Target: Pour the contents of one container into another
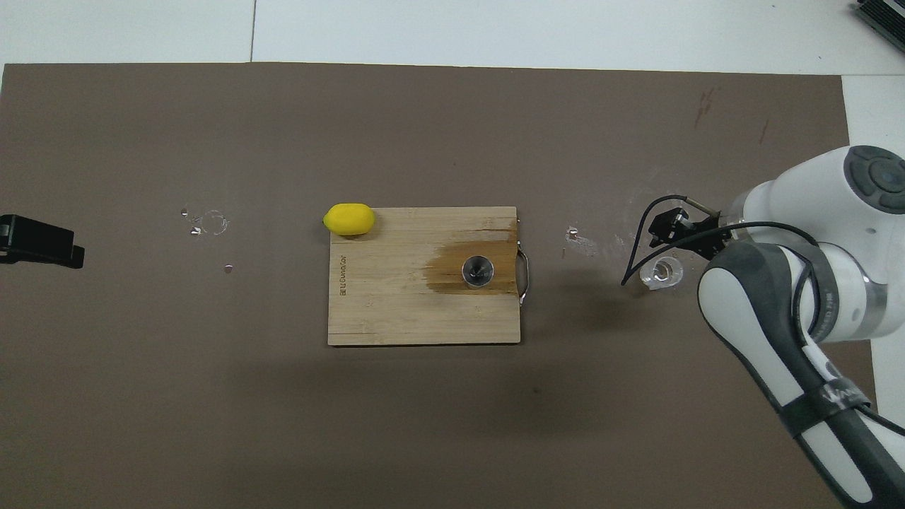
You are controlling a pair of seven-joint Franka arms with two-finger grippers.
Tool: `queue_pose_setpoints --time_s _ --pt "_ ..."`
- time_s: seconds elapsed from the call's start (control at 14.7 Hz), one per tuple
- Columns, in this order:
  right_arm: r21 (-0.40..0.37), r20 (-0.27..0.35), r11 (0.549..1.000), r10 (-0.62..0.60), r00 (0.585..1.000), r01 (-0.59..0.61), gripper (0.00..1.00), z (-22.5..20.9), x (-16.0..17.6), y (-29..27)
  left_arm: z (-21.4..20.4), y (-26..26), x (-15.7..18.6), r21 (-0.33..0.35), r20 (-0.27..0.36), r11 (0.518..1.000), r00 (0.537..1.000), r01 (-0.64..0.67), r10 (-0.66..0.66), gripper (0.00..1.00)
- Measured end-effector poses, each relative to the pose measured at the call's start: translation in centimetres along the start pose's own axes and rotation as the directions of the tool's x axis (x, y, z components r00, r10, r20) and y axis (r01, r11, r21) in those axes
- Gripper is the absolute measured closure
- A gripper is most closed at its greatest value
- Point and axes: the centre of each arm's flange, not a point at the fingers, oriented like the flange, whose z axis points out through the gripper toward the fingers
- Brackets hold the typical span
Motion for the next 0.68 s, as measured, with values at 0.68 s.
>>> queue_pose_setpoints --time_s 0.68 --pt "-0.039 -0.077 0.960 -0.281 0.957 0.279 0.00 -18.6 -1.3 4.0 0.0 0.0 0.0 0.000 0.000 1.000 1.000 0.000 0.000 0.00"
